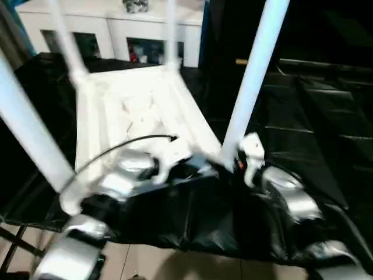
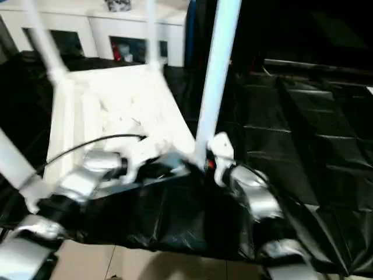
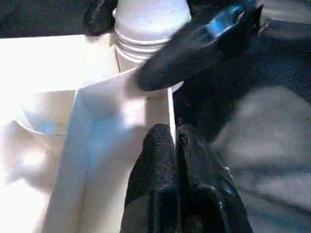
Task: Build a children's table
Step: Rotate leg to tighten
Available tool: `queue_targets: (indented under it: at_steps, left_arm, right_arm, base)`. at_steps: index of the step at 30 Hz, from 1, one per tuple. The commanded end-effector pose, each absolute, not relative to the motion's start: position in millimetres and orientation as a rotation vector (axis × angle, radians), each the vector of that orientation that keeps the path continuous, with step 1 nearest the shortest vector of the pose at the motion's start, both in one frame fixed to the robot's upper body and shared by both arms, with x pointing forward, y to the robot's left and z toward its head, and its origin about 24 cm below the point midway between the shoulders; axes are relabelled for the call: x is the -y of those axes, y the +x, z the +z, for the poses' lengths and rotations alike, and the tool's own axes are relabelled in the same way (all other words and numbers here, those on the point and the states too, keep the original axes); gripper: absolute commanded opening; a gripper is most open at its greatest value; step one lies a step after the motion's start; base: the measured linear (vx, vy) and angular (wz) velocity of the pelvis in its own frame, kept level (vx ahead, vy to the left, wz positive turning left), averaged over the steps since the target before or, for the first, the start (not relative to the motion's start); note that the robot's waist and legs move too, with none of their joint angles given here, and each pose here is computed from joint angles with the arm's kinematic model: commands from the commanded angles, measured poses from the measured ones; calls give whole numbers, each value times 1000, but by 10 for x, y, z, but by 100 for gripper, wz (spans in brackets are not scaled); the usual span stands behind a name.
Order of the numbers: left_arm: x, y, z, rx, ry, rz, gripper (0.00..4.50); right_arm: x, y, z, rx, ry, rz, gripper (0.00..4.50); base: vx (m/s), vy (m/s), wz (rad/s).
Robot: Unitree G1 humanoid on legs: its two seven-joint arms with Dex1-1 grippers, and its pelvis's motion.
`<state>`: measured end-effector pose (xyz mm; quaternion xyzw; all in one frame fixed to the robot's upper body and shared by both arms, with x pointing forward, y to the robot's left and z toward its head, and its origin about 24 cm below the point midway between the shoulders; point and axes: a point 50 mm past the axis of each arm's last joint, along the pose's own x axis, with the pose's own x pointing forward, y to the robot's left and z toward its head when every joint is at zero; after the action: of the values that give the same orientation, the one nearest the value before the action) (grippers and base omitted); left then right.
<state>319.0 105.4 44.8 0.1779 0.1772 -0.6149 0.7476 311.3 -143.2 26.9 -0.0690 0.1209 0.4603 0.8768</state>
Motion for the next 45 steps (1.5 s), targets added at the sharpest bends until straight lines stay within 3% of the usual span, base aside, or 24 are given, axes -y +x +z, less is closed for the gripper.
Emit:
queue_targets:
  at_steps: [1, 2, 5, 8, 13, 20, 28, 31, 34, 39, 41, 45]
  left_arm:
    - [-936, 3112, 471, -342, 366, -1468, 0]
    - [-979, 3116, 485, -346, 365, -1479, 0]
    - [-1023, 3111, 497, -352, 366, -1500, 0]
    - [-1095, 3091, 505, -364, 369, -1535, 0]
    - [-1177, 3063, 496, -394, 379, -1572, 0]
    - [-1195, 3082, 481, -396, 373, -1542, 0]
    - [-998, 3212, 442, -389, 360, -1337, 0]
    - [-721, 3225, 417, -375, 334, -1267, 0]
    - [-538, 3225, 406, -364, 318, -1223, 0]
    - [-352, 3165, 396, -347, 305, -1239, 0]
    - [-356, 3149, 386, -348, 315, -1249, 0]
    - [-475, 3130, 379, -339, 336, -1277, 0]
  right_arm:
    - [1383, 3030, 262, -284, -164, 1095, 392]
    - [1415, 3002, 269, -300, -178, 1146, 359]
    - [1450, 2979, 279, -320, -182, 1197, 359]
    - [1476, 2968, 299, -334, -183, 1244, 315]
    - [1482, 2958, 320, -341, -180, 1286, 280]
    - [1407, 2896, 280, -343, -134, 1307, 269]
    - [1245, 3057, 146, -305, -49, 916, 269]
    - [1110, 3170, 70, -314, 1, 667, 269]
    - [962, 3236, 65, -319, 30, 538, 269]
    - [764, 3257, 124, -277, 41, 514, 269]
    - [781, 3261, 136, -264, 45, 520, 325]
    - [926, 3255, 164, -245, 49, 604, 359]
  base:
    - [0, 0, 0]
    - [0, 0, 0]
    - [0, 0, 0]
    - [0, 0, 0]
    - [0, 0, 0]
    - [0, 0, 0]
    - [0, 0, 0]
    - [0, 0, 0]
    - [0, 0, 0]
    - [0, 0, 0]
    - [0, 0, 0]
    - [0, 0, 0]
